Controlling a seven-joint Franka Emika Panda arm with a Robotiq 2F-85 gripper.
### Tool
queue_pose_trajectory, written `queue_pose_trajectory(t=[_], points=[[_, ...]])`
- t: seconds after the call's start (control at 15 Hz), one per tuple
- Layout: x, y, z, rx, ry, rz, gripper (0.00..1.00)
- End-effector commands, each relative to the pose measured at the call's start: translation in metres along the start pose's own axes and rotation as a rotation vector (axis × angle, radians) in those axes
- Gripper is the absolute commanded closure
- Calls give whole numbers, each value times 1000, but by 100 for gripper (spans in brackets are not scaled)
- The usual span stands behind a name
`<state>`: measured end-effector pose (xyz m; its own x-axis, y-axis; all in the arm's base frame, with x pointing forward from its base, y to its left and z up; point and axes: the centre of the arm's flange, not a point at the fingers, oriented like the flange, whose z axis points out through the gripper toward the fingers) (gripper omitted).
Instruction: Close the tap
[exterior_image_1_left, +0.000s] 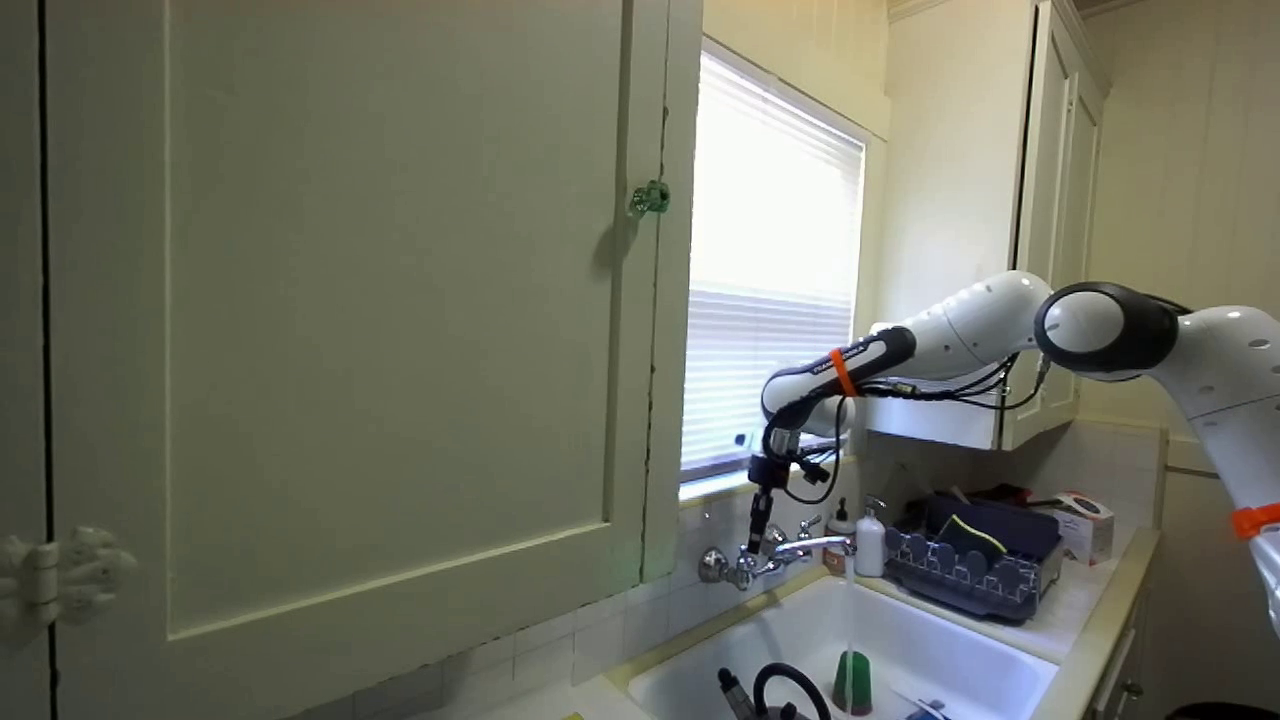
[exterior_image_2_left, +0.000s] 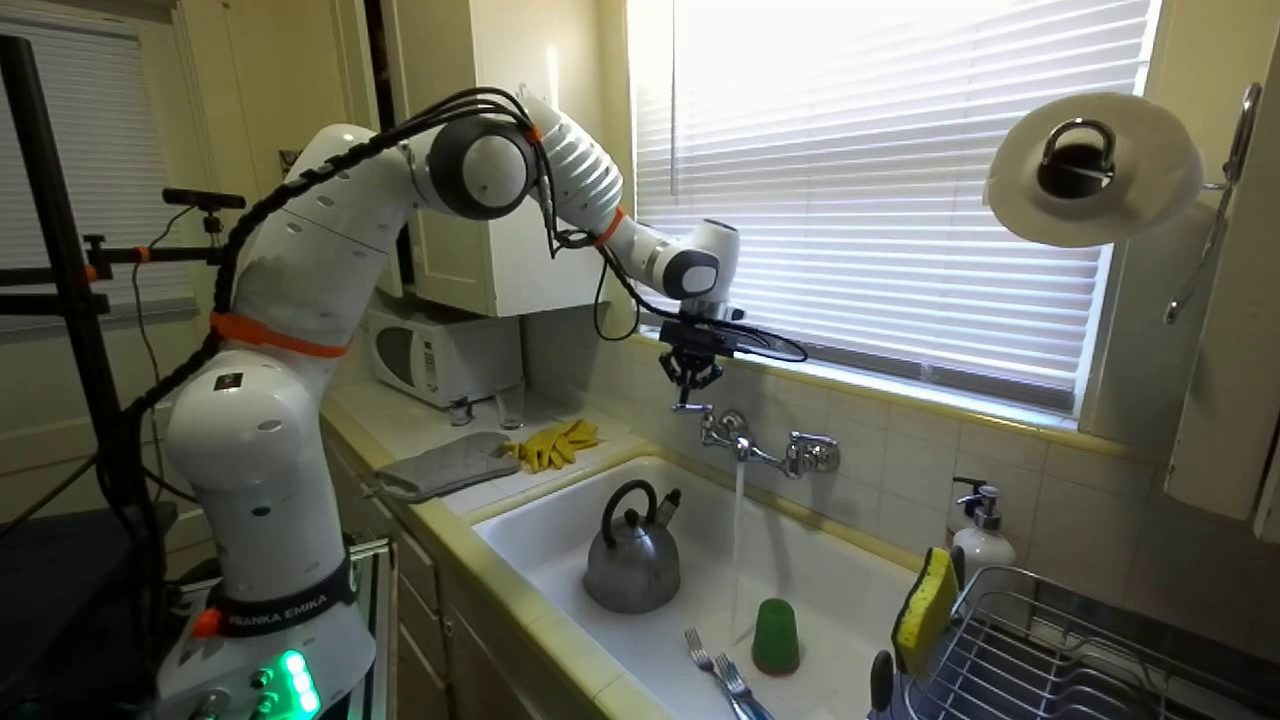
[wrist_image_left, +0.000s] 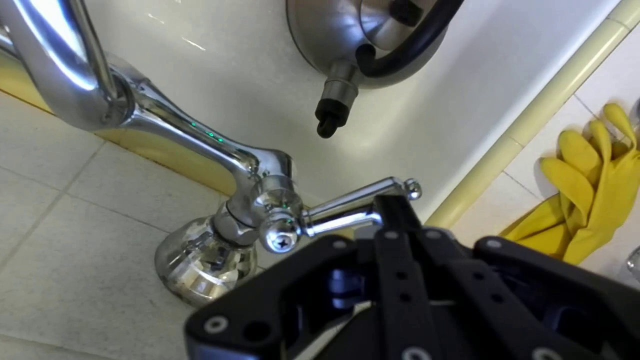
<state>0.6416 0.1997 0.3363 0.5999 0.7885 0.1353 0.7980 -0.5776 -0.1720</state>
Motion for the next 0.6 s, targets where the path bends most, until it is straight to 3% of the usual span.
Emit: queue_pose_trajectory(t=[0.0,0.2,0.53], points=[[-1,-2,-11,-1,-73,23,100],[-6,3,-9,-34,-114,11,100],[-5,8,11,-54,-112,-7,100]])
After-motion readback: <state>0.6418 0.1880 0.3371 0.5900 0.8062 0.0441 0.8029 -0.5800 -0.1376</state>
